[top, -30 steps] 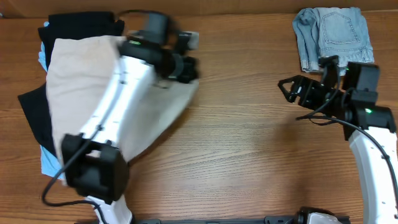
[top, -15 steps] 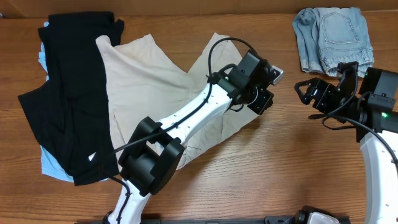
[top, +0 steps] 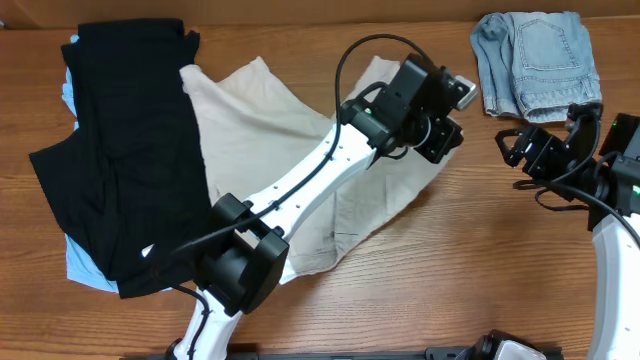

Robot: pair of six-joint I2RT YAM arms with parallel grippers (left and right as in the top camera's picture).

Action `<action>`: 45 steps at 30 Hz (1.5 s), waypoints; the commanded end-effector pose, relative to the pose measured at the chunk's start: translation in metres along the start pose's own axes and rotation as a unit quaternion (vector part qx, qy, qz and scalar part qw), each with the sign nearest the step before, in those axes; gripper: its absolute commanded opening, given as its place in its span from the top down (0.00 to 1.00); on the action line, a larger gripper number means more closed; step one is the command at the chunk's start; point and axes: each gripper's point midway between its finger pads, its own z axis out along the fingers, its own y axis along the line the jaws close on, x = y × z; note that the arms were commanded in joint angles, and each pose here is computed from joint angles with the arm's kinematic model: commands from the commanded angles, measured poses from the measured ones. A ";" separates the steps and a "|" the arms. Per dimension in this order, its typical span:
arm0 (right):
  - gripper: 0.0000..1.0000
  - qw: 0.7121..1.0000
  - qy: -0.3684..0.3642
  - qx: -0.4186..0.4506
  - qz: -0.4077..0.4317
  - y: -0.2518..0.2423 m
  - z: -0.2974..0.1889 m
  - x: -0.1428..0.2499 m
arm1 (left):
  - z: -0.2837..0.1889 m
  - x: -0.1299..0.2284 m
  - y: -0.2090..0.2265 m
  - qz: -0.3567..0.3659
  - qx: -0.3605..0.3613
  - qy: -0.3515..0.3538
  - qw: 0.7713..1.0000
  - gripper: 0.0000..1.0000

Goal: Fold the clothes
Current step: 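Drag the beige shorts rightward onto the open table center, then release the shorts and move the left gripper back to the stack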

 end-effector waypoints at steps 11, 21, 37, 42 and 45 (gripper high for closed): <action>0.10 0.999 -0.031 0.001 -0.012 0.003 -0.016 -0.015 | -0.014 -0.009 -0.023 0.034 0.017 0.001 0.999 0.00; 0.09 0.999 -0.030 0.001 -0.012 0.003 -0.016 -0.015 | -0.161 0.057 0.157 -0.188 -0.232 0.115 0.947 0.00; 0.09 1.000 -0.025 0.003 -0.009 0.003 -0.015 -0.012 | -0.310 0.252 0.291 -0.482 -0.317 0.186 0.795 0.00; 0.09 1.000 -0.025 0.003 -0.010 0.003 -0.015 -0.012 | -0.298 0.286 0.304 -0.504 -0.304 0.169 0.790 0.00; 0.09 1.000 -0.025 0.003 -0.010 0.003 -0.015 -0.012 | -0.288 0.294 0.311 -0.497 -0.308 0.160 0.795 0.00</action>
